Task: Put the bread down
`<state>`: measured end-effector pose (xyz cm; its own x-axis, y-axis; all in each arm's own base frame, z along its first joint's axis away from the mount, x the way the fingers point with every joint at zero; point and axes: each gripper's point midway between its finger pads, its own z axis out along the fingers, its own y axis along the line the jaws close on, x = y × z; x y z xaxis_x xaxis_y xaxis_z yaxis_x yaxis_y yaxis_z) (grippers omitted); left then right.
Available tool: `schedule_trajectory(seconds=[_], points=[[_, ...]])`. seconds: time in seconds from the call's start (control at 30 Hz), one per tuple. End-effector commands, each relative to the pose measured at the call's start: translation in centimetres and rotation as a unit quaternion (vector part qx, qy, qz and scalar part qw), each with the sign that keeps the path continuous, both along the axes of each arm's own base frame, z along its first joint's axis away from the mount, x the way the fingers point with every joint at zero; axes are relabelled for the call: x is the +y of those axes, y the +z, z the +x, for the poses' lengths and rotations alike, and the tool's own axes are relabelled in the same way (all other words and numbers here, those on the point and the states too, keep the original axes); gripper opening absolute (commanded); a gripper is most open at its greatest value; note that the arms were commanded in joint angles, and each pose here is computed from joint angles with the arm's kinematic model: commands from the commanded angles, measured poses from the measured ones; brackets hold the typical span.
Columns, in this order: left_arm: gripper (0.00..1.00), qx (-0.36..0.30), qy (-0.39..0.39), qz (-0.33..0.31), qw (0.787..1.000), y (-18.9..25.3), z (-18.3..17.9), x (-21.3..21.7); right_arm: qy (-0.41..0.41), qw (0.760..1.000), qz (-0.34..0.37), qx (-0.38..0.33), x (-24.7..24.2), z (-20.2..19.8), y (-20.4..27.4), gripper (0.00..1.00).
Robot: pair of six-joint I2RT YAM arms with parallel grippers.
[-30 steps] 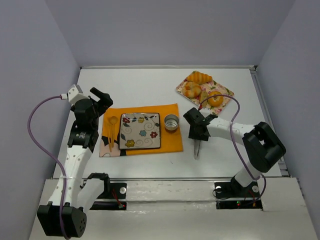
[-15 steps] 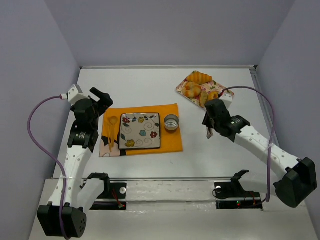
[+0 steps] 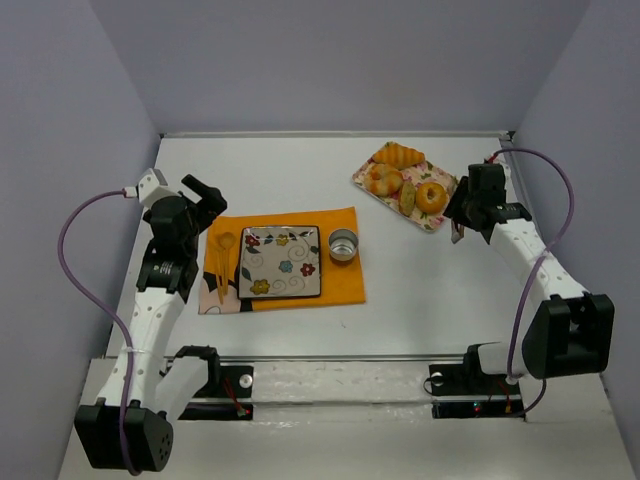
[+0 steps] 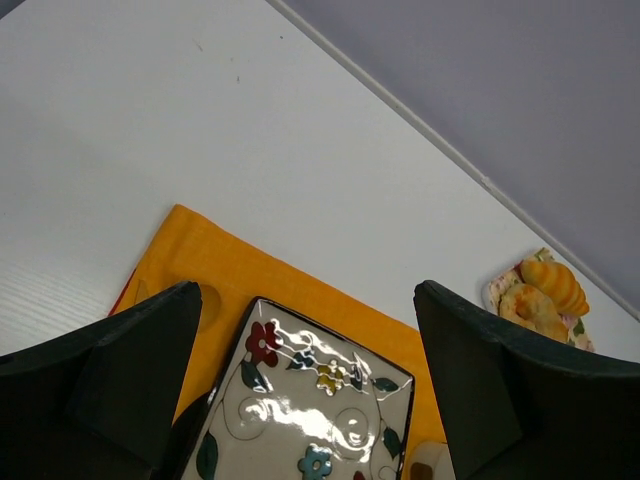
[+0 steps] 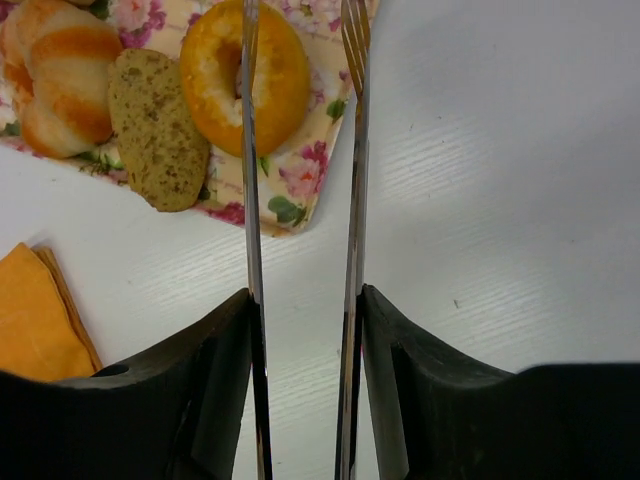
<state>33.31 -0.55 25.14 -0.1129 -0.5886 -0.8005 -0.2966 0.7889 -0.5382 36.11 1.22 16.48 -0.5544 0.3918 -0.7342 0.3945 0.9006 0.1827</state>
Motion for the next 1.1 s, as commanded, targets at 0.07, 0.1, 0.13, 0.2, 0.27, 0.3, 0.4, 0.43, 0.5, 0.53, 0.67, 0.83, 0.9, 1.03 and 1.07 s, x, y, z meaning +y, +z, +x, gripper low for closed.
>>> schedule_trajectory(seconds=[0.07, 0.1, 0.13, 0.2, 0.27, 0.3, 0.4, 0.43, 0.5, 0.53, 0.67, 0.83, 0.9, 1.03, 1.07], points=[[0.99, -0.022, 0.004, 0.003, 1.000, 1.4, 0.6, 0.2, 0.063, 0.997, 0.031, -0.022, 0.3, 4.0, 0.9, 0.53], [0.99, -0.021, 0.004, 0.003, 1.000, 1.3, 0.6, 0.3, 0.059, 0.997, 0.034, -0.023, -0.1, 4.3, 0.9, 0.53], [0.99, -0.022, 0.006, 0.002, 1.000, 1.4, 0.7, 0.3, 0.069, 0.997, 0.038, -0.020, 0.2, 4.6, 0.5, 0.54], [0.99, -0.020, 0.008, 0.002, 1.000, 1.2, 0.7, 0.4, 0.073, 0.996, 0.040, -0.017, 0.1, 5.0, -0.1, 0.55], [0.99, -0.018, 0.005, 0.002, 1.000, 1.1, 0.9, 0.2, 0.077, 0.996, 0.042, -0.018, 0.0, 5.3, -0.3, 0.56], [0.99, -0.016, 0.004, 0.002, 1.000, 1.0, 0.9, 0.2, 0.081, 0.996, 0.044, -0.016, 0.1, 5.3, -0.6, 0.56], [0.99, -0.012, 0.004, 0.003, 1.000, 0.8, 1.1, 0.2, 0.107, 0.992, 0.062, -0.027, 0.9, 5.7, -0.7, 0.56], [0.99, -0.012, 0.004, 0.003, 1.000, 0.8, 1.1, 0.2, 0.109, 0.992, 0.065, -0.024, 1.0, 5.7, -0.9, 0.56], [0.99, -0.012, 0.004, 0.003, 1.000, 0.8, 1.1, 0.2, 0.105, 0.992, 0.069, -0.021, 0.8, 5.6, -1.2, 0.56], [0.99, -0.012, 0.004, 0.003, 1.000, 0.8, 1.1, 0.2, 0.104, 0.992, 0.073, -0.018, 0.9, 5.4, -1.5, 0.56], [0.99, -0.014, 0.004, 0.003, 1.000, 0.9, 1.0, 0.2, 0.091, 0.993, 0.075, -0.003, 0.6, 4.8, -2.7, 0.56], [0.99, -0.012, 0.002, 0.002, 1.000, 0.8, 1.1, 0.1, 0.082, 0.993, 0.078, 0.022, 0.2, 4.3, -4.5, 0.56], [0.99, -0.012, 0.000, 0.002, 1.000, 0.8, 1.1, 0.1, 0.081, 0.993, 0.079, 0.027, 0.2, 4.2, -5.0, 0.56], [0.99, -0.009, -0.002, 0.002, 1.000, 0.6, 1.2, 0.0, 0.076, 0.993, 0.079, 0.037, 0.1, 4.1, -5.6, 0.56], [0.99, -0.010, -0.003, 0.003, 1.000, 0.8, 1.2, 0.0, 0.076, 0.993, 0.079, 0.038, 0.1, 4.1, -5.7, 0.56]])
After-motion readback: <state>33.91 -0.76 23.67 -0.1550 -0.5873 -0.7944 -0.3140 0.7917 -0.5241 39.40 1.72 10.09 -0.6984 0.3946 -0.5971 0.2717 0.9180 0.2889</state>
